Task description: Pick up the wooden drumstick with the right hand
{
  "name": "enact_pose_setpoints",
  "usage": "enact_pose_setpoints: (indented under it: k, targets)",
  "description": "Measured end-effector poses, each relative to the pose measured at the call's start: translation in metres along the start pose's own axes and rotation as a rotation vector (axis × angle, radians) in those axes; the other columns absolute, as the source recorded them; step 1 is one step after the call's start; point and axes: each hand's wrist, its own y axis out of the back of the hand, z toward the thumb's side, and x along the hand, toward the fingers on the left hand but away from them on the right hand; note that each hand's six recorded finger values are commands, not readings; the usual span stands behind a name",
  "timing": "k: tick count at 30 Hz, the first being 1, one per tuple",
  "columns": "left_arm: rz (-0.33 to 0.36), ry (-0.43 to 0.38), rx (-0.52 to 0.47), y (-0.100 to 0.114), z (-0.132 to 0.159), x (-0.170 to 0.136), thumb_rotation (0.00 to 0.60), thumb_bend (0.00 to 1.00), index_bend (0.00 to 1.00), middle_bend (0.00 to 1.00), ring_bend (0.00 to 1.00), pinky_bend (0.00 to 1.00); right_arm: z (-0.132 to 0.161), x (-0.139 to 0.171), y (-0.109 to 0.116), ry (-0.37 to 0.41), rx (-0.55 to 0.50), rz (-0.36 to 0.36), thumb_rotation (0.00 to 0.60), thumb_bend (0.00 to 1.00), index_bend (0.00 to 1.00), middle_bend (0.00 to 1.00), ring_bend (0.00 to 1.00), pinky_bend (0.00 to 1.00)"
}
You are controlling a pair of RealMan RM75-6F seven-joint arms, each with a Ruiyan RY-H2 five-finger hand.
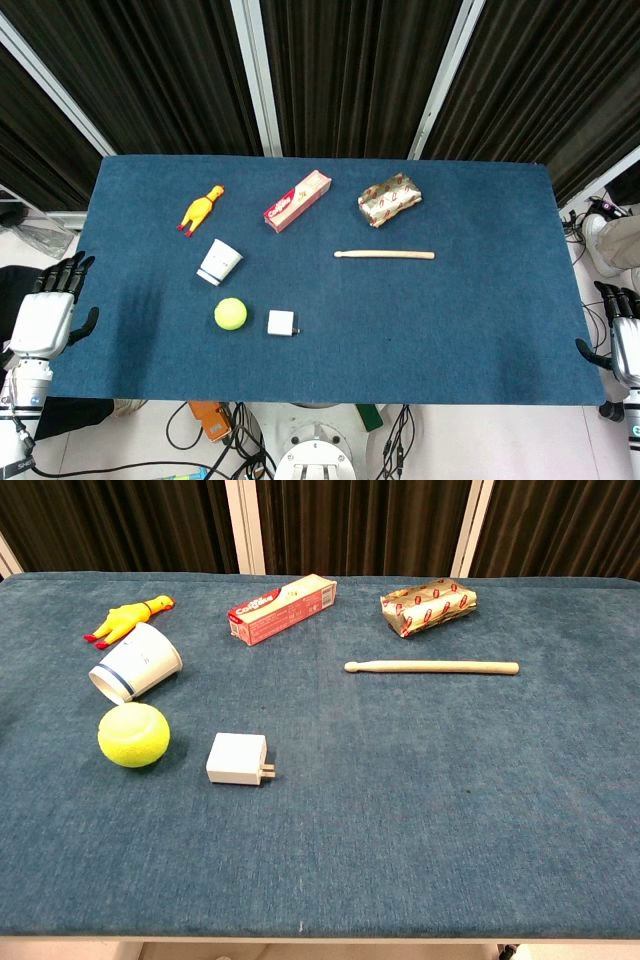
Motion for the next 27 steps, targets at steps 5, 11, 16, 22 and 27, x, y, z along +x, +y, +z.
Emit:
enact_pose_setpoints:
  k: [5, 11, 16, 22, 27]
  targets:
    - [0.006, -0.003, -0.006, 0.002, 0.001, -0.001, 0.6, 0.39, 0.0, 0.0, 0.06, 0.11, 0.011, -0.012, -0.005, 0.027, -0.015, 0.021, 0.6, 0.31, 0.25, 0.26, 0.17, 0.0]
    - [0.0, -0.003, -0.013, 0.001, 0.0, 0.0, 0.6, 0.39, 0.0, 0.0, 0.06, 0.11, 0.044, -0.053, -0.012, 0.126, -0.011, 0.11, 0.6, 0.31, 0.29, 0.27, 0.17, 0.0]
    - [-0.004, -0.006, -0.018, 0.001, 0.0, -0.001, 0.6, 0.39, 0.0, 0.0, 0.06, 0.11, 0.098, -0.102, -0.014, 0.23, 0.061, 0.157, 0.6, 0.31, 0.34, 0.3, 0.17, 0.0]
    - [-0.008, 0.001, -0.025, 0.0, -0.001, -0.001, 0.6, 0.39, 0.0, 0.0, 0.06, 0.11, 0.171, -0.14, -0.032, 0.319, 0.141, 0.221, 0.6, 0.32, 0.41, 0.35, 0.18, 0.0]
    - [-0.005, 0.004, -0.032, 0.001, -0.002, -0.001, 0.6, 0.39, 0.0, 0.0, 0.06, 0.11, 0.225, -0.161, -0.052, 0.364, 0.121, 0.26, 0.6, 0.33, 0.43, 0.37, 0.19, 0.0]
